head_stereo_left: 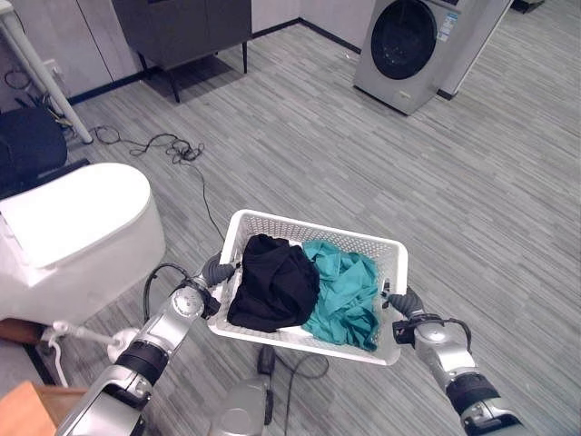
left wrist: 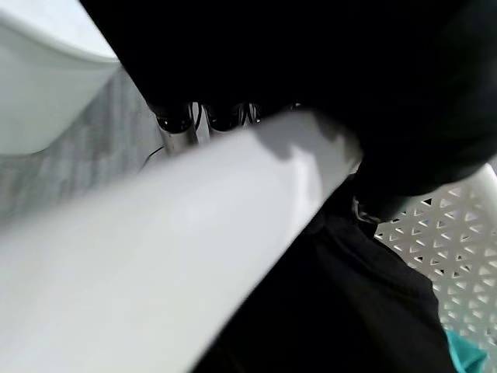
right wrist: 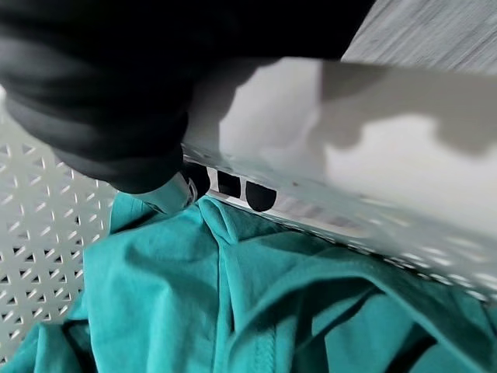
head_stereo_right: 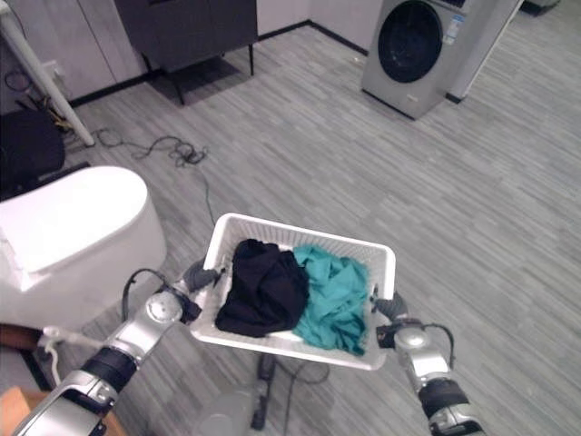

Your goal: Grab the laundry basket,head to the washer,open it,put in the laundry and shut it.

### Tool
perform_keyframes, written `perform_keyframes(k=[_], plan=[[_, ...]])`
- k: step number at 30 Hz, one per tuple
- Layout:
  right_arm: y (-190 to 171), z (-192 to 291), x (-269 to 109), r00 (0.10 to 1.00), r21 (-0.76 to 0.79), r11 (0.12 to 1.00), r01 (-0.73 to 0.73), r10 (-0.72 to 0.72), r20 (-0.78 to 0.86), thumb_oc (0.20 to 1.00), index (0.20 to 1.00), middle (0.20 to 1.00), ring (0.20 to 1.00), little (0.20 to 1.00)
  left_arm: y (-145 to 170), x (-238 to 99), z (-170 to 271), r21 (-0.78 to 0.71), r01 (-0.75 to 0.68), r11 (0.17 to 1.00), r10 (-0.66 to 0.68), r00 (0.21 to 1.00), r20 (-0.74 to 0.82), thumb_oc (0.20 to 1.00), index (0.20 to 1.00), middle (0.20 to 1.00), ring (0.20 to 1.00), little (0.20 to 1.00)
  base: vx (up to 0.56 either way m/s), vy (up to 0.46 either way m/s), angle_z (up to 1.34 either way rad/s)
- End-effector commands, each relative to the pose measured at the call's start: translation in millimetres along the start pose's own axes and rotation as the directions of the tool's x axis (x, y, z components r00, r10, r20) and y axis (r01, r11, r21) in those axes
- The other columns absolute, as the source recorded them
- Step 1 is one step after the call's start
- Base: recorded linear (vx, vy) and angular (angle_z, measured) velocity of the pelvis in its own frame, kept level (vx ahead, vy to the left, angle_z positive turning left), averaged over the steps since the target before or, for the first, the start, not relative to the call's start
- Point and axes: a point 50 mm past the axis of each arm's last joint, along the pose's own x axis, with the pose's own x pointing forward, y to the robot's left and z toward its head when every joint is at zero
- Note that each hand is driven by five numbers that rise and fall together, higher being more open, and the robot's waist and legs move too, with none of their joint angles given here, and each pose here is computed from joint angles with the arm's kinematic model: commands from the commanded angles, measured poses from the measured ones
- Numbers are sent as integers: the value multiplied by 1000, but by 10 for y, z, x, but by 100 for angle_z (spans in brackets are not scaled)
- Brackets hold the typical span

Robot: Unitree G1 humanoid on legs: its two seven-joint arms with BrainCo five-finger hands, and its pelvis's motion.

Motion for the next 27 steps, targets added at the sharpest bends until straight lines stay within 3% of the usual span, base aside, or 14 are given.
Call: perform_keyframes(k=[1, 6, 9, 22, 27], plan=[[-184, 411, -22, 977, 62, 998, -9, -4, 212, 200, 200, 200, 200, 200, 471, 94, 288, 30, -159, 987, 155, 982, 110, 200, 200, 200, 200, 200, 416, 401, -12], [-247, 472, 25, 977, 60, 998, 22, -34, 212, 200, 200, 200, 200, 200, 442, 112, 373, 6, -157, 988, 155, 979, 134, 200, 200, 200, 200, 200, 257, 258, 19], [-494, 395, -24, 977, 63, 994, 94, -105, 187, 200, 200, 200, 200, 200, 424, 92, 342, 30, -140, 990, 135, 982, 129, 200, 200, 200, 200, 200, 447, 18, 20], [-650, 304, -131, 973, 87, 988, 124, -139, 187, 200, 200, 200, 200, 200, 436, 99, 272, 74, -161, 984, 153, 983, 103, 200, 200, 200, 200, 200, 390, -153, 33], [-678, 305, -149, 972, 82, 989, 123, -137, 193, 200, 200, 200, 200, 200, 374, 77, 163, 24, -147, 989, 145, 987, 71, 200, 200, 200, 200, 200, 450, -308, 14]])
